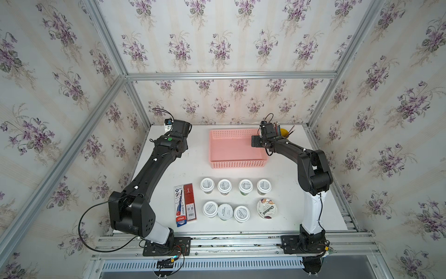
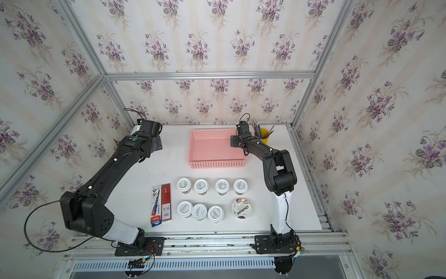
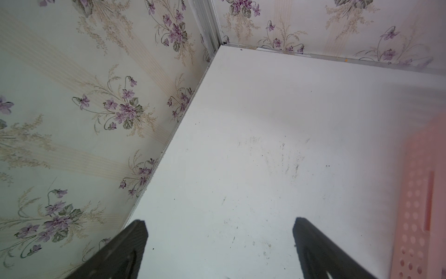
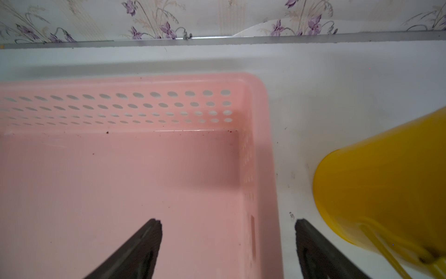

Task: Put the yogurt in the basket
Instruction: Adjust the basket at the center of the board.

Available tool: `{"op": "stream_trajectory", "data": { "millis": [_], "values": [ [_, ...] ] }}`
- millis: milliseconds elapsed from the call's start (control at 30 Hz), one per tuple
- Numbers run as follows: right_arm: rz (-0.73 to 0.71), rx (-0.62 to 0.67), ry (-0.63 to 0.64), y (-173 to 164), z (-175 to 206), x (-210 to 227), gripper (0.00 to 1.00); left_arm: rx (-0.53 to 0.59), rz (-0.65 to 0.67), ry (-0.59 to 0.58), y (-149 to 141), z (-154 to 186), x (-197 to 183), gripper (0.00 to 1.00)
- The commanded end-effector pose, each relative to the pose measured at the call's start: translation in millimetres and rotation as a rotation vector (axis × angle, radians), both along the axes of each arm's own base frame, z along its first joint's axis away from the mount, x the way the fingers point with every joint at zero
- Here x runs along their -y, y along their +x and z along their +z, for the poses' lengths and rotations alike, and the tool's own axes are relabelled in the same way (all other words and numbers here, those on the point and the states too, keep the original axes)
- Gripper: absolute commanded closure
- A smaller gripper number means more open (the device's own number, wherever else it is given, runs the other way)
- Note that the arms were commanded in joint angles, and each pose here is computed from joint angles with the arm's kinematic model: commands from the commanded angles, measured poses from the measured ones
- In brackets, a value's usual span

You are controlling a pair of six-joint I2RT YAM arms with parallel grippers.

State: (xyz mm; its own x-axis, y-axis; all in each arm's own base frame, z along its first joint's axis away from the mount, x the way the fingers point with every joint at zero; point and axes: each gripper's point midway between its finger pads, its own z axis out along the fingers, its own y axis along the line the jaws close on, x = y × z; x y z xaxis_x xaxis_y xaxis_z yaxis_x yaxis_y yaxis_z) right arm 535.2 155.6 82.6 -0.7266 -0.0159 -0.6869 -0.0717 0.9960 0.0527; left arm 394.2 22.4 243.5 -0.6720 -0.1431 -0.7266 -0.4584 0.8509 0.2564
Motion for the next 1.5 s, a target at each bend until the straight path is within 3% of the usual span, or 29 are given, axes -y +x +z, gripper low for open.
{"op": "stream_trajectory", "data": {
  "millis": [0, 300, 500, 1033, 1467],
  "values": [
    [0.032, -0.019, 0.006, -2, -4, -4, 0.18, -0.004, -0.019, -0.030, 0, 0, 5, 0.01],
    [0.085, -0.034, 0.033, -5, -6, -15, 0.42, -0.019, -0.042, -0.071, 2, -4, 12, 0.01],
    [0.114, -0.044, 0.031, -9, -8, -20, 0.50, -0.025, -0.072, -0.107, 5, -6, 20, 0.01],
    [0.175, -0.044, 0.019, -29, -12, -37, 0.57, -0.009, -0.100, -0.141, 4, 0, 26, 0.01],
    [0.261, -0.039, -0.004, -32, -14, -52, 0.56, -0.014, -0.127, -0.165, 3, -1, 35, 0.01]
  ]
}}
